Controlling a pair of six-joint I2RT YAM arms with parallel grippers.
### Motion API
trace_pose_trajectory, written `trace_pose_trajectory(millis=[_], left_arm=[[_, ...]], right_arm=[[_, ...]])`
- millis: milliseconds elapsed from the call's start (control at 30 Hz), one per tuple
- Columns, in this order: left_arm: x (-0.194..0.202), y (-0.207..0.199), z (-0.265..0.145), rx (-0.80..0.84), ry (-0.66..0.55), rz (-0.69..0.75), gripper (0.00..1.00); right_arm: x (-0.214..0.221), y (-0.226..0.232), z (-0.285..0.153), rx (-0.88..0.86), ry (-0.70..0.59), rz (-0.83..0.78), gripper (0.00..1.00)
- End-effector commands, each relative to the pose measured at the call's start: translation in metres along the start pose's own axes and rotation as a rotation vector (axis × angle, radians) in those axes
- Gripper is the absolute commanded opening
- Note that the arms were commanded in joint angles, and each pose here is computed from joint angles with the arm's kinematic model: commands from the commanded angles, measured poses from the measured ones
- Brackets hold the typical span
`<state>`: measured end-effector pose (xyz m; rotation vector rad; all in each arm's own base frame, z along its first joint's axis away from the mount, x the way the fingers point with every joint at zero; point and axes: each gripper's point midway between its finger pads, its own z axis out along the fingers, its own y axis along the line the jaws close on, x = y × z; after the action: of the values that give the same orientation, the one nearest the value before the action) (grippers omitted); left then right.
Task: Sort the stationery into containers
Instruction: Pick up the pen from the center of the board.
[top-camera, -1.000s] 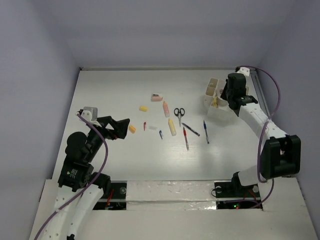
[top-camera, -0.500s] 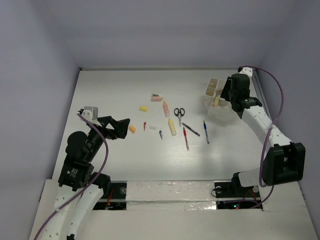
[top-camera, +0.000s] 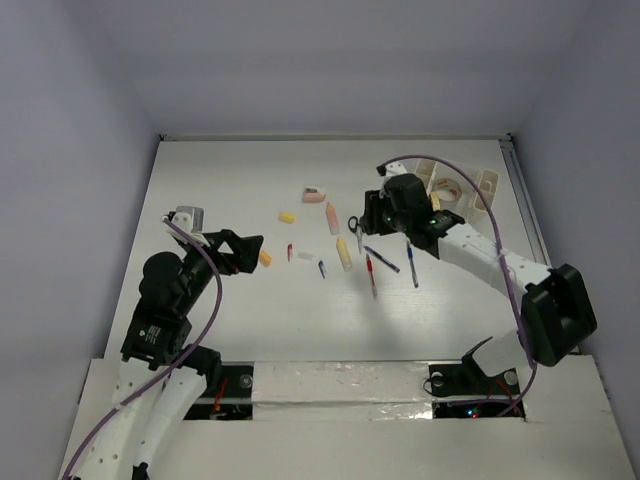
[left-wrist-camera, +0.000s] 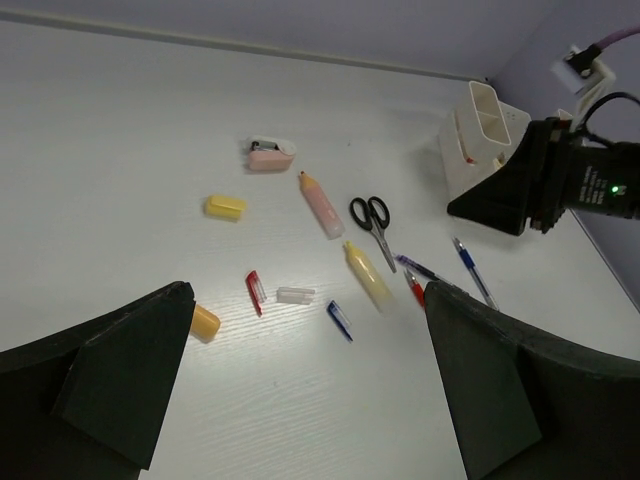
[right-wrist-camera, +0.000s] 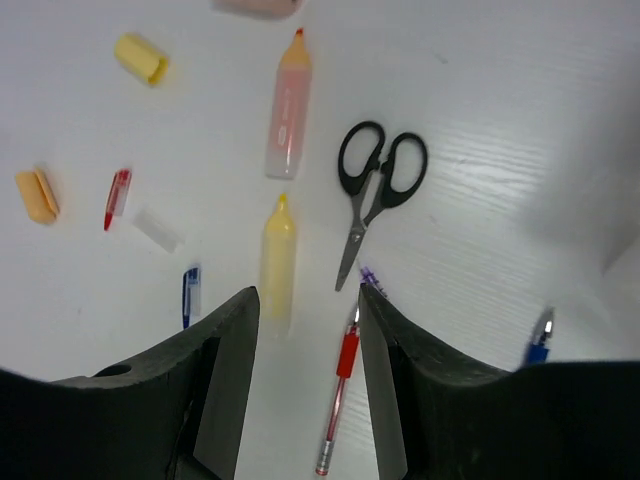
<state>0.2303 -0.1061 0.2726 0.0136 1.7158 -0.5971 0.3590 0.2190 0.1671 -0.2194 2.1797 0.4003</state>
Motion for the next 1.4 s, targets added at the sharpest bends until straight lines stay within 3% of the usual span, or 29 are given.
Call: trace_pose_trajectory(millis=[0, 367, 833, 1067, 1100, 1200, 1367], left_arm=[[-0.003, 0.001, 0.006, 0.003, -0.019, 0.004, 0.99], [-0.002, 0.0, 0.006, 0.007, -0.012, 0.003, 0.99], [-0.005, -0.001, 0.004, 0.015, -0.029, 0.008, 0.99], [-0.007, -0.002, 0.003, 0.022, -0.034, 0.01, 0.99], [-0.007, -0.002, 0.003, 0.024, -0.034, 0.01, 0.99], [-0.005, -0.006, 0.004, 0.056, -0.023, 0.007, 0.99], [0.011, -0.017, 0.013, 0.129, 0.054, -0.01, 0.99]], right_arm=[[0.015, 0.03, 0.012, -0.073, 0.047, -0.038, 0.51], [0.067, 0.044, 0.063, -0.002, 0.211, -0.089, 0.55], [0.089, 0.048, 0.107, 0.05, 0.282, -0.115, 0.54], [0.099, 0.045, 0.112, 0.088, 0.299, -0.122, 0.39], [0.097, 0.045, 0.111, 0.09, 0.295, -0.118, 0.26], [0.089, 0.051, 0.105, 0.081, 0.27, -0.115, 0.16], [0.051, 0.072, 0.076, 0.022, 0.17, -0.093, 0.12]])
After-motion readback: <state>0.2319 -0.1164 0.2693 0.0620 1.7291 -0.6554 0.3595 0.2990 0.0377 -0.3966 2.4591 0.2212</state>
